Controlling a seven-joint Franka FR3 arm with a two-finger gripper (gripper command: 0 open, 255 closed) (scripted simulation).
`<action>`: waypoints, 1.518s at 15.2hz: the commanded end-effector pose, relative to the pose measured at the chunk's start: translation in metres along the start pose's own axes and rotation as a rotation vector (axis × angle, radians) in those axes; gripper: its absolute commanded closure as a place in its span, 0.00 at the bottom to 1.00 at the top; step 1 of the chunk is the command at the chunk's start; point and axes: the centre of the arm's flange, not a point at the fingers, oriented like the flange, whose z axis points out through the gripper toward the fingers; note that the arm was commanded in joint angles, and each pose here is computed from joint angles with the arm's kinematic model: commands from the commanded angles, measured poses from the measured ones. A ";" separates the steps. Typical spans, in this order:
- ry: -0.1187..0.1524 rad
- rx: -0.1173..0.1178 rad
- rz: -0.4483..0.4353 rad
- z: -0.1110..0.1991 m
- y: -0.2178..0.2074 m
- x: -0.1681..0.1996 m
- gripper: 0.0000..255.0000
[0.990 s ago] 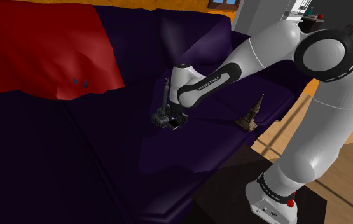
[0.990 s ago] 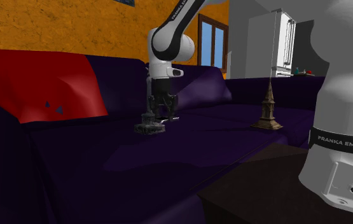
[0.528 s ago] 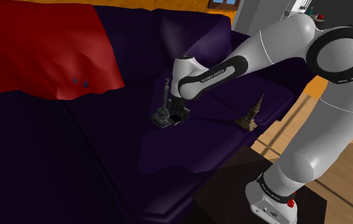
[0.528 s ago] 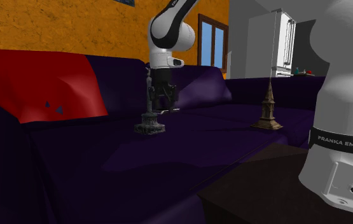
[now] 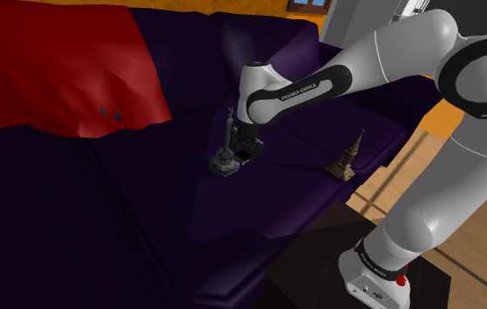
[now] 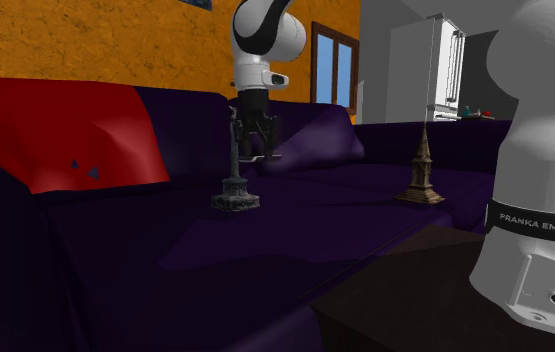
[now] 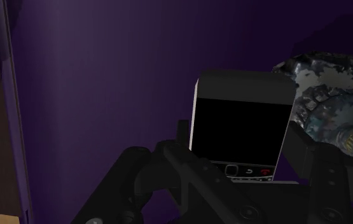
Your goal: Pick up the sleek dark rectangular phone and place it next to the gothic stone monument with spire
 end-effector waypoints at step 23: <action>0.000 0.000 0.000 -0.127 0.006 0.004 1.00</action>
